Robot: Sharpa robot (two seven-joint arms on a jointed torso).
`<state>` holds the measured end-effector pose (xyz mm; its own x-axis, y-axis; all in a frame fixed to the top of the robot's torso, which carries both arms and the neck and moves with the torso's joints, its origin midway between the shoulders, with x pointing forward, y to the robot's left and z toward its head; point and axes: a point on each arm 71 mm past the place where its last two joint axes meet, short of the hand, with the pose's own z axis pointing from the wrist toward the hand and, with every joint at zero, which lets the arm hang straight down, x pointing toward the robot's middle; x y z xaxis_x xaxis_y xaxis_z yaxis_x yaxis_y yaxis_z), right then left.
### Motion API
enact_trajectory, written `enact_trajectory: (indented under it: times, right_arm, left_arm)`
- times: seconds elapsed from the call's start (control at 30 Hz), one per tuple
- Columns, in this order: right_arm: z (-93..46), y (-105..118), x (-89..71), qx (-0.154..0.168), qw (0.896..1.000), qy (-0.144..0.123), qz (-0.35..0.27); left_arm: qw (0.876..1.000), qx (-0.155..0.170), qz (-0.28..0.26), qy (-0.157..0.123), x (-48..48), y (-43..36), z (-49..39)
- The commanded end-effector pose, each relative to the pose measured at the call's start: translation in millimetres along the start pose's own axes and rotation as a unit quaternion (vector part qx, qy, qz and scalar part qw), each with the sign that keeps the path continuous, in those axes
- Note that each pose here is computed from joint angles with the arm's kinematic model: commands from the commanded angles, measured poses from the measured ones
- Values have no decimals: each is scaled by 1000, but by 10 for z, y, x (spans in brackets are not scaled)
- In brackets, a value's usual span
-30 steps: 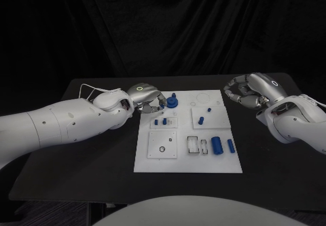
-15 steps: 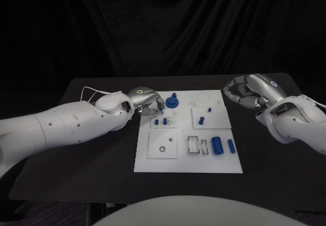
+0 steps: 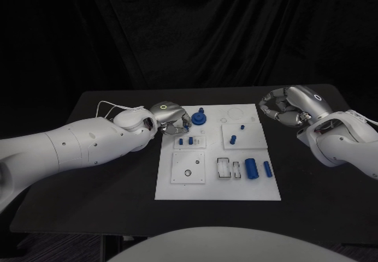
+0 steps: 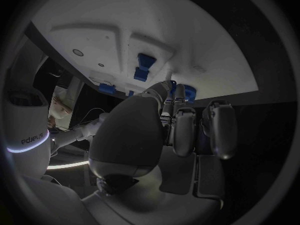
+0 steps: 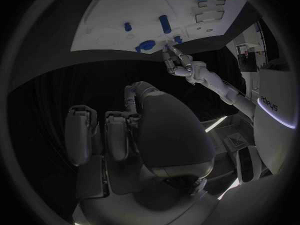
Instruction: Assemble the parts on the task board
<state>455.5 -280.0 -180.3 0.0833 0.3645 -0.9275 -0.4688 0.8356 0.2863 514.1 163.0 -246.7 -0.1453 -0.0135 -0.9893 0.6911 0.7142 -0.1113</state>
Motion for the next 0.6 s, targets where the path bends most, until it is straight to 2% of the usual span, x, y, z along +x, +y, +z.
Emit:
enact_trajectory:
  times: [0.03, 0.6]
  right_arm:
    - [-3, 5, 8, 0, 1000, 1, 0]
    - [-1, 6, 10, 0, 1000, 1, 0]
  left_arm:
    - [1000, 4, -2, 6, 18, -24, 16]
    - [1000, 3, -5, 19, 47, -27, 13]
